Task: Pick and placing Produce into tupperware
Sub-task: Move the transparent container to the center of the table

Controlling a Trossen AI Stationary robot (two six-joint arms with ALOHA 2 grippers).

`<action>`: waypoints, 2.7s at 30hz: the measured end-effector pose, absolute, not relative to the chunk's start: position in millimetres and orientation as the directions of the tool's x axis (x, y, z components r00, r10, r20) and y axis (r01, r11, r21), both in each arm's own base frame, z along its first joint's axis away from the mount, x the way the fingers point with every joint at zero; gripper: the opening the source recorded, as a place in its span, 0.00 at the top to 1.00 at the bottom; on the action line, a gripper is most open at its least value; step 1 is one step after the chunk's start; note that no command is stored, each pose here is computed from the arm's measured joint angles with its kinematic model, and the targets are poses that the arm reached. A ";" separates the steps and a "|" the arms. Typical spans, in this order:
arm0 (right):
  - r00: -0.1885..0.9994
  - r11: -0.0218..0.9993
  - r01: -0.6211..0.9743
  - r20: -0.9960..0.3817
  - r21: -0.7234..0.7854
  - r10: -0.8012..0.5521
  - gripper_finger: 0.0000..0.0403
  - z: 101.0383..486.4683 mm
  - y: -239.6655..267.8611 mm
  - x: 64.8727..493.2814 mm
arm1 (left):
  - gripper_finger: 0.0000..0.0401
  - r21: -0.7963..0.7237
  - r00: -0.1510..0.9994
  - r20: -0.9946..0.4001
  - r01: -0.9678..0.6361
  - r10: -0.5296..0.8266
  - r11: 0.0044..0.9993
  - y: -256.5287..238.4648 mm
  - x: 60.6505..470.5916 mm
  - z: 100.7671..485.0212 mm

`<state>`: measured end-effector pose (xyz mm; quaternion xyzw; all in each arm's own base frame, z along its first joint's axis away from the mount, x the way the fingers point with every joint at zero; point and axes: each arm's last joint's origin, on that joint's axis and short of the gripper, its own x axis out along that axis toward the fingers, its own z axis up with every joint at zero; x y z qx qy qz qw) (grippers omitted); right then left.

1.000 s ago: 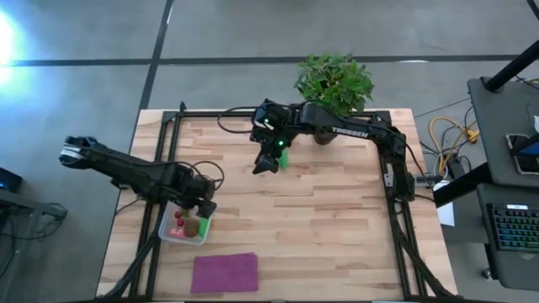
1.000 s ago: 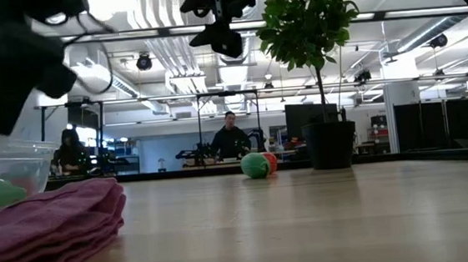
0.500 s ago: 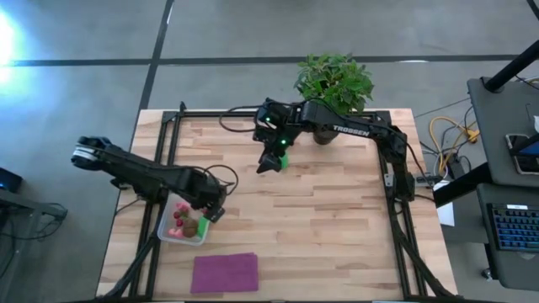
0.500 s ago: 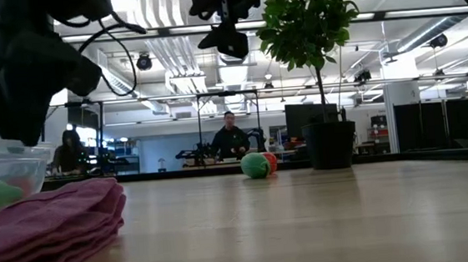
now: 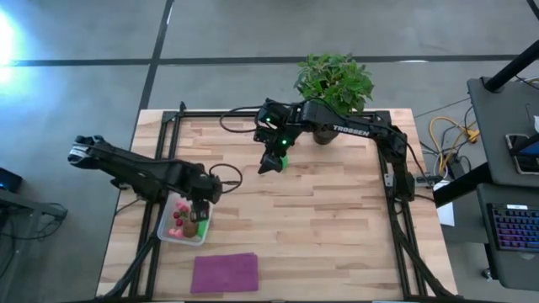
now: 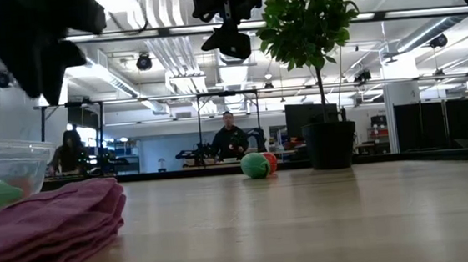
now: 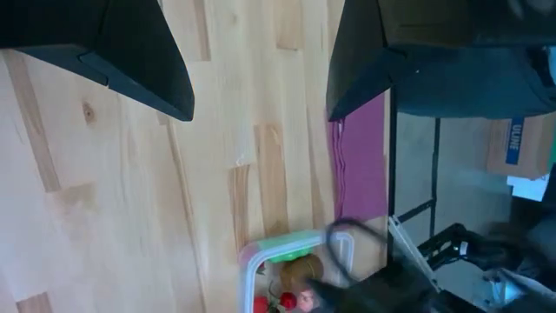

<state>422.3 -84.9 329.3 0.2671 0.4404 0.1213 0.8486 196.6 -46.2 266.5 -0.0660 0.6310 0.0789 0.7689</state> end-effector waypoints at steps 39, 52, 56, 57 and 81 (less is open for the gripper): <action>0.601 0.852 -0.006 -0.679 0.523 0.421 0.37 348.1 -71.9 412.7 | 0.91 0.206 -0.154 -0.966 0.032 0.208 0.978 -43.5 215.3 191.4; 0.638 0.918 0.094 -0.731 0.385 0.241 0.37 385.3 -69.4 377.1 | 0.94 0.059 -0.069 -0.996 -0.108 0.052 0.992 -34.7 227.9 191.0; 0.619 0.921 0.111 -0.751 0.373 0.229 0.37 388.8 -63.8 370.3 | 0.94 0.026 -0.055 -0.998 -0.240 0.013 0.970 -22.5 231.9 191.8; 0.616 0.925 0.115 -0.756 0.363 0.221 0.37 389.4 -61.8 368.7 | 0.94 0.013 -0.056 -0.998 -0.278 -0.003 0.961 -18.9 232.2 191.8; 0.587 0.914 0.174 -0.784 0.365 0.202 0.42 360.3 -52.3 360.7 | 0.94 -0.209 0.196 -0.978 -0.894 -0.074 0.397 63.8 248.3 193.7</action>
